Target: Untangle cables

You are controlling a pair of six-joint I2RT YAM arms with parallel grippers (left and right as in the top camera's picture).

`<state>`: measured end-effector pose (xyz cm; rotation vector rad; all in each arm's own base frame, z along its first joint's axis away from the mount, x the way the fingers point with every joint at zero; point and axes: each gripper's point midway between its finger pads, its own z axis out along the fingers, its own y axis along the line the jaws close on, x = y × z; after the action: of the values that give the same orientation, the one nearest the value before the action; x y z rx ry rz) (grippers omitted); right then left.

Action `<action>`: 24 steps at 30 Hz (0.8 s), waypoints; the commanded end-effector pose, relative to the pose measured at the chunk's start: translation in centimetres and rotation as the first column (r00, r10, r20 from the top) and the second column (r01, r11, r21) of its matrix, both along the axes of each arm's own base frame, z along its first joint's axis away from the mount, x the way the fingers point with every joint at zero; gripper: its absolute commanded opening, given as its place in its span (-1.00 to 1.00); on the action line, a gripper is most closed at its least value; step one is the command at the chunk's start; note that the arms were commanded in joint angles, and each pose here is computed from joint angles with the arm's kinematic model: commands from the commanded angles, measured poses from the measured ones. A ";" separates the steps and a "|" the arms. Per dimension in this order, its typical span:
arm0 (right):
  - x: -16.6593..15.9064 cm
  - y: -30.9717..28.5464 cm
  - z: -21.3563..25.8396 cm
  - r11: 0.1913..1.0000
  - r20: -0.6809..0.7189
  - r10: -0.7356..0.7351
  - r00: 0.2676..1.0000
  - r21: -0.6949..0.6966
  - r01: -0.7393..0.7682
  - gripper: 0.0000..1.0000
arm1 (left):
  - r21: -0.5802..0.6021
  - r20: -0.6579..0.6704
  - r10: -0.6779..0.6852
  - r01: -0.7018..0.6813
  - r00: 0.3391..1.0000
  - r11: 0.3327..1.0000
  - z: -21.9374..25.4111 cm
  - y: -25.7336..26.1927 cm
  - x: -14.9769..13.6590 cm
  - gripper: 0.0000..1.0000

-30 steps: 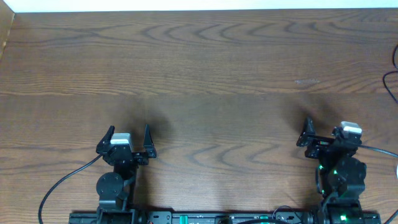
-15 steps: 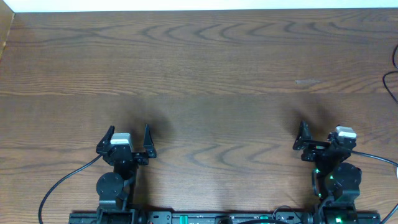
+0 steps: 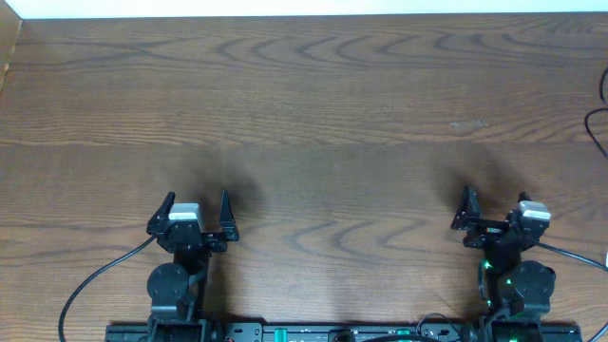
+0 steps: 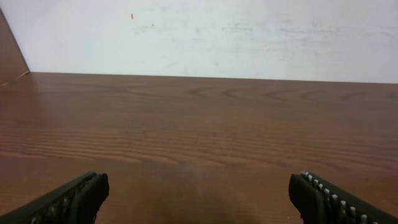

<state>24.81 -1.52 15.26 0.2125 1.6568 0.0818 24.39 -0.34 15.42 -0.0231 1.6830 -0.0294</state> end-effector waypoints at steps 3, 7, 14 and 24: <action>-0.1 0.0 0.3 1.000 0.019 0.021 1.000 -0.005 -0.021 0.98 | 0.014 -0.041 -0.002 0.003 0.999 1.000 -1.7 0.0 0.0 0.94; -0.2 -0.1 0.2 0.999 0.014 0.038 0.999 -0.031 -0.038 0.99 | 0.014 -0.041 -0.002 0.002 0.999 1.000 -1.7 0.0 0.0 0.96; -0.3 -0.4 0.6 0.997 0.026 0.030 0.999 -0.071 -0.028 0.98 | 0.014 -0.041 -0.002 0.002 0.999 1.000 -1.7 0.0 0.0 0.96; -0.3 -0.5 0.5 0.979 0.013 0.036 0.999 -0.200 -0.033 0.98 | 0.014 -0.041 -0.002 0.003 0.999 1.000 -1.7 0.0 0.0 0.96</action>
<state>24.57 -1.91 15.82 0.0880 1.6409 0.0006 24.39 -0.34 15.42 -0.0231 1.6830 -0.0294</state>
